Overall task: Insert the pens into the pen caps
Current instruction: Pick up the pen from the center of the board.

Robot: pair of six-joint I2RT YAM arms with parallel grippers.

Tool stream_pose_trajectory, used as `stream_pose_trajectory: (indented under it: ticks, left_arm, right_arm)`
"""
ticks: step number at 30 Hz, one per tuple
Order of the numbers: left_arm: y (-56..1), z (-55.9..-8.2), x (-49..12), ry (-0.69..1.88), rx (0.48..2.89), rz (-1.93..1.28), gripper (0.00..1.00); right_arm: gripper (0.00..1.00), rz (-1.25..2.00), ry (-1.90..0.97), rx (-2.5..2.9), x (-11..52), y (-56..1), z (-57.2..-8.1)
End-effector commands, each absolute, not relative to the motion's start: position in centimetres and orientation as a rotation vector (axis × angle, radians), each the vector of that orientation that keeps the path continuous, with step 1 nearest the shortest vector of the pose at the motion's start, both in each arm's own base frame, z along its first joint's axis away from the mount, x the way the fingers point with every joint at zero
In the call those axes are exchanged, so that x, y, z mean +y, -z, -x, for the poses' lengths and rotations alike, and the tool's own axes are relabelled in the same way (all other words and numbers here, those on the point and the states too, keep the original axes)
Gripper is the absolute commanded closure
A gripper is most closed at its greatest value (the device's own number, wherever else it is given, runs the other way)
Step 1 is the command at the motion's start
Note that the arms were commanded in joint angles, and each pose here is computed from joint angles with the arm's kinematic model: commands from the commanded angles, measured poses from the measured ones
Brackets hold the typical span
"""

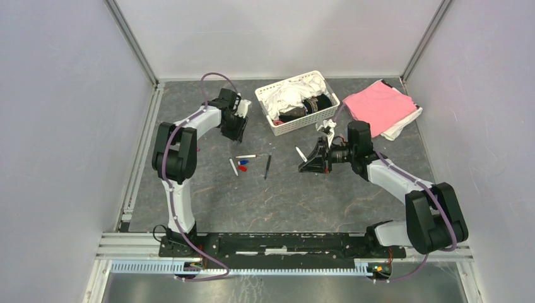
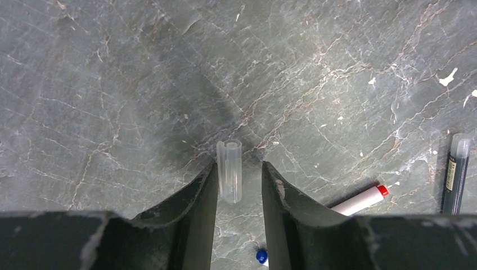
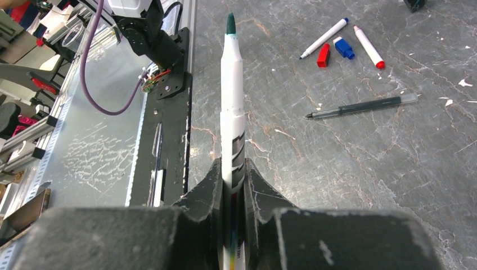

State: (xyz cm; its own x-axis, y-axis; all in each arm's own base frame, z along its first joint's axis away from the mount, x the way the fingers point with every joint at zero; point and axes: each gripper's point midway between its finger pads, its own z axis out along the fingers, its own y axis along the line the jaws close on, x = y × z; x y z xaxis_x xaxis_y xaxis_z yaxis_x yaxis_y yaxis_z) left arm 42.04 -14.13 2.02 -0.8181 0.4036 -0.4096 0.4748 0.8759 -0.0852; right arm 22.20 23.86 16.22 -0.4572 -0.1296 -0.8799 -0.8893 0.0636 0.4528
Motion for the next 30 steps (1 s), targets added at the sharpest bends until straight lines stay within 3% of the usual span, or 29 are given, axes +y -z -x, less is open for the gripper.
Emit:
stream_pose_trajectory:
  ticks: [1, 16, 23, 30]
  left_arm:
    - [-3.4, -41.4, -14.3, 0.287, 2.662, -0.576, 0.58]
    - [-9.9, -41.7, -15.0, 0.342, 2.456, -0.430, 0.51]
    - [-12.6, -36.6, -20.6, 0.602, 2.351, -0.345, 0.47]
    - [-12.5, -32.3, -24.9, 0.487, 2.317, -0.241, 0.42]
  right_arm:
    - [1.00, 1.052, -1.423, 1.634, 23.9, -17.3, -23.2]
    - [1.00, 1.048, -1.395, 1.678, 23.7, -16.1, -23.9]
    - [1.00, 1.038, -1.391, 1.695, 23.5, -15.8, -24.3]
    - [1.00, 1.012, -1.376, 1.718, 22.9, -15.3, -24.9]
